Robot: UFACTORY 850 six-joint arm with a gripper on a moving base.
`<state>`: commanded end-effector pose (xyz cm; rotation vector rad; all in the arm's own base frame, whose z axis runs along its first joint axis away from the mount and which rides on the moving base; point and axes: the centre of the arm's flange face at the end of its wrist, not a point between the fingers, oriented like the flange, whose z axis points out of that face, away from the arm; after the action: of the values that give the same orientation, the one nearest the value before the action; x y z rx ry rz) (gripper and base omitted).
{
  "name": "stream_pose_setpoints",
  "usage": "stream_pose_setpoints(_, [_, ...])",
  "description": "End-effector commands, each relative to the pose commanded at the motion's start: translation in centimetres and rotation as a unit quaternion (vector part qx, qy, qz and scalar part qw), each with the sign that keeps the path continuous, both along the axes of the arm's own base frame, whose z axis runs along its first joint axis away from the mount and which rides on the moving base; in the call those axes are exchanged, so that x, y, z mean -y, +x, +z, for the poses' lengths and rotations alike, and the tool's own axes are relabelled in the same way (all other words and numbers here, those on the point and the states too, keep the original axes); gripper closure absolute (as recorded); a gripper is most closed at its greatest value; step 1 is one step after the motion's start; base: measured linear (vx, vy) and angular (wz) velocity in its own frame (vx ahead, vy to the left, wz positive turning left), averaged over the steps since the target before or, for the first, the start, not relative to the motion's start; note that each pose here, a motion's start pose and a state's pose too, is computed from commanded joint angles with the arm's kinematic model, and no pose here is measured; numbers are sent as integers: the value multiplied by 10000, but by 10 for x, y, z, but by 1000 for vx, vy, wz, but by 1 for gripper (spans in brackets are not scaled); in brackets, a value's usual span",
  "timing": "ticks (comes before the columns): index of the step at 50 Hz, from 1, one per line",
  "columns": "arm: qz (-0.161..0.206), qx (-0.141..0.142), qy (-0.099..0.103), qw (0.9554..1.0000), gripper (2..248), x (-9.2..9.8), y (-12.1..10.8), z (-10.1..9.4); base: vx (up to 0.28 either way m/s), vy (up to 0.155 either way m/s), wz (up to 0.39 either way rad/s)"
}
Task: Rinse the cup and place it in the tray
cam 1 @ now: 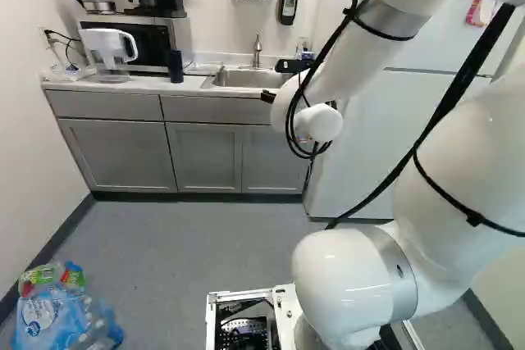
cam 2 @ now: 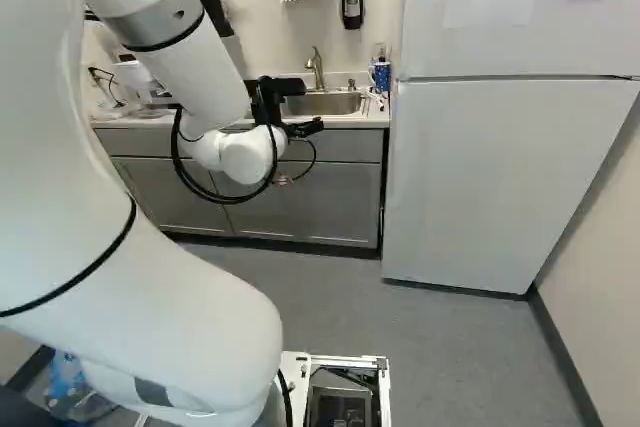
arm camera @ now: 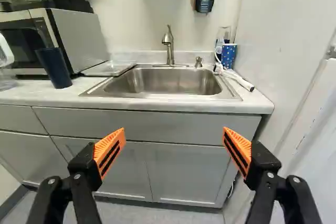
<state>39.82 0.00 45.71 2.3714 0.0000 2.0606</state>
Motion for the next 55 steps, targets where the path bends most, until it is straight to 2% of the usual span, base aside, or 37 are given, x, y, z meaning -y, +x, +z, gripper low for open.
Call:
stream_pose_setpoints(29, [0,322,0,9995,3,0,27,31,0,0,0])
stream_pose_setpoints(55, [0,418,0,9991,3,0,50,55,0,0,0])
